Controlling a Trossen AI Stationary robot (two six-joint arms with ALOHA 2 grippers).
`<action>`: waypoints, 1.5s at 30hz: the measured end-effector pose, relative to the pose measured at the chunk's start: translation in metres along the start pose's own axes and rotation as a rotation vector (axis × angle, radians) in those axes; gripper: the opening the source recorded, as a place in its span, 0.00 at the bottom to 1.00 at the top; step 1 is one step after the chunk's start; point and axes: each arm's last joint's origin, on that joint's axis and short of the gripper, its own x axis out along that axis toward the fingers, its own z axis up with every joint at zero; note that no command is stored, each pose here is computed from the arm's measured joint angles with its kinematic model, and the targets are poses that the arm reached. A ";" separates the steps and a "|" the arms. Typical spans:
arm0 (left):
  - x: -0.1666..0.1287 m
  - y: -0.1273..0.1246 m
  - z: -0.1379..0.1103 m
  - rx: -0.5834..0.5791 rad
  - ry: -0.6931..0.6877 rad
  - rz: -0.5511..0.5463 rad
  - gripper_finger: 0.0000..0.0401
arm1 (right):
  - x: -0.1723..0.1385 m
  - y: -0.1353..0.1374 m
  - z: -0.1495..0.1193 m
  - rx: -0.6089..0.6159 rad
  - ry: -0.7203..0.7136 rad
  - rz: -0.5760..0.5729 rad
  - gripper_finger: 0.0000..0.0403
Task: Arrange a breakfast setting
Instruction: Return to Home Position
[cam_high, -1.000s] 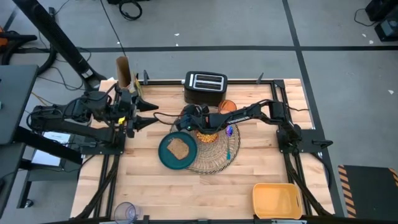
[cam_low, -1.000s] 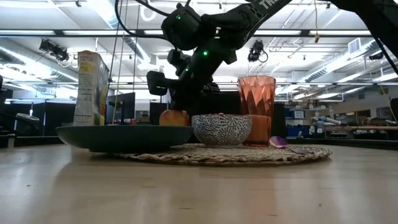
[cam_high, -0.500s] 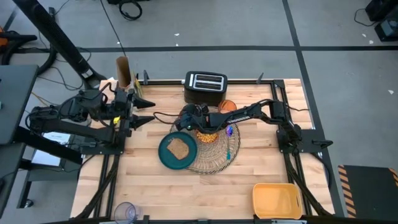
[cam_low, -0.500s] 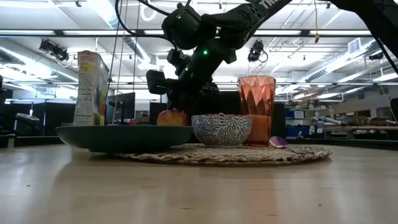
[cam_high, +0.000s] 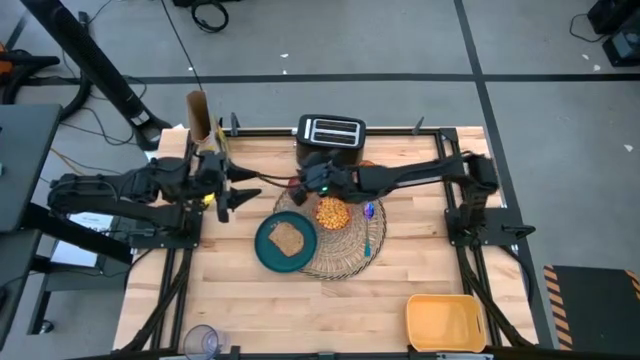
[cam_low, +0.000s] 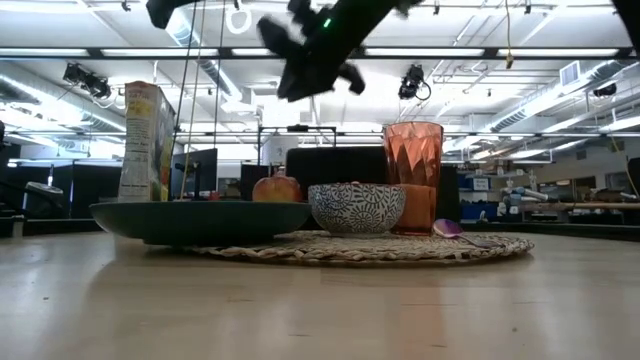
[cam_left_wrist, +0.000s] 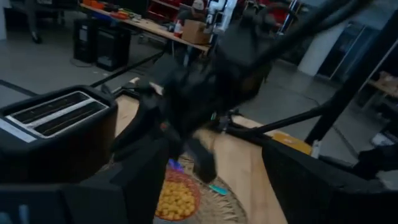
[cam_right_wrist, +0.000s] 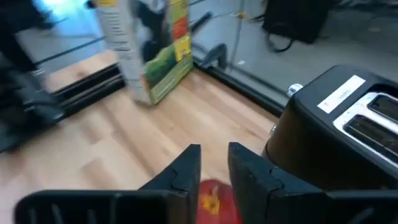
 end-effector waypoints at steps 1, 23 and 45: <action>-0.001 0.000 0.001 -0.015 -0.003 -0.006 0.66 | -0.009 -0.003 0.005 -0.014 0.020 0.018 0.20; -0.024 0.026 -0.066 -0.167 -0.040 -0.094 0.09 | -0.137 -0.112 -0.043 0.140 -0.036 1.045 0.06; -0.034 0.043 -0.109 0.210 -0.162 -0.122 0.13 | -0.196 -0.202 -0.145 -0.003 -0.550 0.788 0.08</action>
